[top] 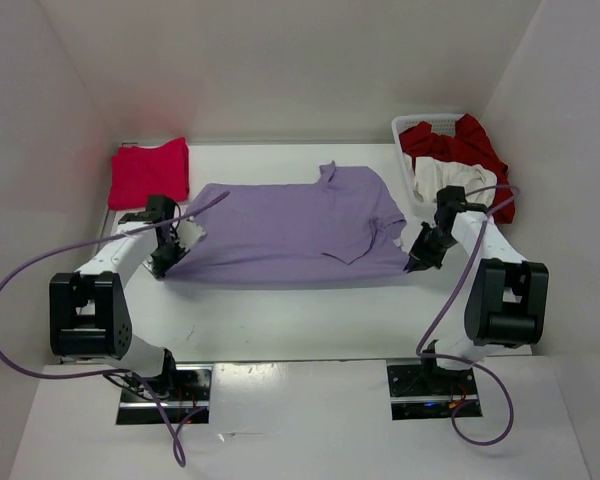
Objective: Fold and stack the t-shirts
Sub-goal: Fold the flattened tshirt in 1/3 of the way
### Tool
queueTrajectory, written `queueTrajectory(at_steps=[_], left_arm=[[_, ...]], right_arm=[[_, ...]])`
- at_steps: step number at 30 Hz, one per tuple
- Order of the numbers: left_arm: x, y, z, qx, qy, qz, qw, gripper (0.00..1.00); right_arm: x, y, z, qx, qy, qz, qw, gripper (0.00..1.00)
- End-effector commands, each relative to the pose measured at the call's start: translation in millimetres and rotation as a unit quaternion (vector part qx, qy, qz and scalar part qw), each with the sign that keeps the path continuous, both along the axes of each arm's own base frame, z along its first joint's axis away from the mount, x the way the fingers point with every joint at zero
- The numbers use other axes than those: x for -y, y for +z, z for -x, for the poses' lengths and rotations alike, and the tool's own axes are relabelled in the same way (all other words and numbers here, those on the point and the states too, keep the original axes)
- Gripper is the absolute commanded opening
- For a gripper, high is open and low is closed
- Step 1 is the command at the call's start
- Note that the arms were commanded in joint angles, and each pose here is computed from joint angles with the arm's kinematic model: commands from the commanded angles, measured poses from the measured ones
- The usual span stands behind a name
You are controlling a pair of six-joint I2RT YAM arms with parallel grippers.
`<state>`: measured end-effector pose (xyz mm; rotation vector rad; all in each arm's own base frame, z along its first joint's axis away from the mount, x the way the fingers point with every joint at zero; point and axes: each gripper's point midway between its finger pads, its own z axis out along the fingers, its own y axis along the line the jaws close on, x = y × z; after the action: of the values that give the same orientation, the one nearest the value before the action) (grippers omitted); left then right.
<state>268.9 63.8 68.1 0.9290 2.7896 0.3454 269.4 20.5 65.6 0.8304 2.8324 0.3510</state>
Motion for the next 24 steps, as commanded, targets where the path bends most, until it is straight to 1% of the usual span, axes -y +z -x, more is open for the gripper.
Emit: queueTrajectory(at_steps=[1,4,6,7,8,9,12,14,16,18,20,21,24], left_arm=[[-15.3,-7.0,36.4,-0.066,-0.01,-0.046,0.997,0.0],[-25.7,-5.0,43.5,-0.08,-0.009,-0.078,0.994,0.0],[-31.1,-2.0,46.6,-0.086,-0.006,-0.095,0.992,0.0],[-31.3,1.6,41.9,-0.079,-0.005,-0.095,0.992,0.0],[-33.1,7.0,38.8,-0.069,-0.003,-0.101,0.992,0.0],[-32.5,11.9,38.2,-0.061,0.008,-0.099,0.993,0.0],[-30.4,35.5,21.1,-0.019,0.02,-0.092,0.995,0.0],[-22.2,33.8,19.2,-0.019,0.01,-0.067,0.998,0.0],[-12.7,9.0,46.8,-0.08,-0.02,-0.061,0.995,0.0],[-12.8,-14.3,85.9,-0.154,-0.035,-0.066,0.985,0.02],[-17.0,-16.4,105.2,-0.191,-0.041,-0.078,0.978,0.05],[-17.0,-15.3,109.4,-0.2,-0.042,-0.077,0.976,0.06],[-14.9,-6.6,114.6,-0.217,-0.043,-0.07,0.973,0.14]], right_arm=[[-5.4,14.9,17.6,-0.014,0.018,0.01,1.0,0.0],[-19.8,14.0,35.7,-0.042,0.035,-0.031,0.998,0.0],[-25.7,18.6,42.5,-0.043,0.035,-0.038,0.998,0.0],[-26.8,18.2,47.3,-0.054,0.034,-0.034,0.997,0.0],[-26.8,27.0,47.4,-0.05,0.034,-0.034,0.998,0.0],[-27.8,29.1,50.8,-0.05,0.04,-0.027,0.998,0.0],[-24.6,35.3,52.4,-0.046,0.032,-0.009,0.998,0.0],[-27.7,36.4,52.9,-0.044,0.03,-0.001,0.999,0.0],[-29.6,35.0,57.3,-0.053,0.035,0.015,0.998,0.0],[-30.6,36.7,60.8,-0.056,0.033,0.02,0.998,0.0],[-29.7,39.1,62.5,-0.056,0.021,0.022,0.998,0.0],[-29.7,43.9,64.9,-0.048,0.021,0.022,0.998,0.0],[-31.5,38.6,80.7,-0.072,0.021,0.022,0.997,0.0]])
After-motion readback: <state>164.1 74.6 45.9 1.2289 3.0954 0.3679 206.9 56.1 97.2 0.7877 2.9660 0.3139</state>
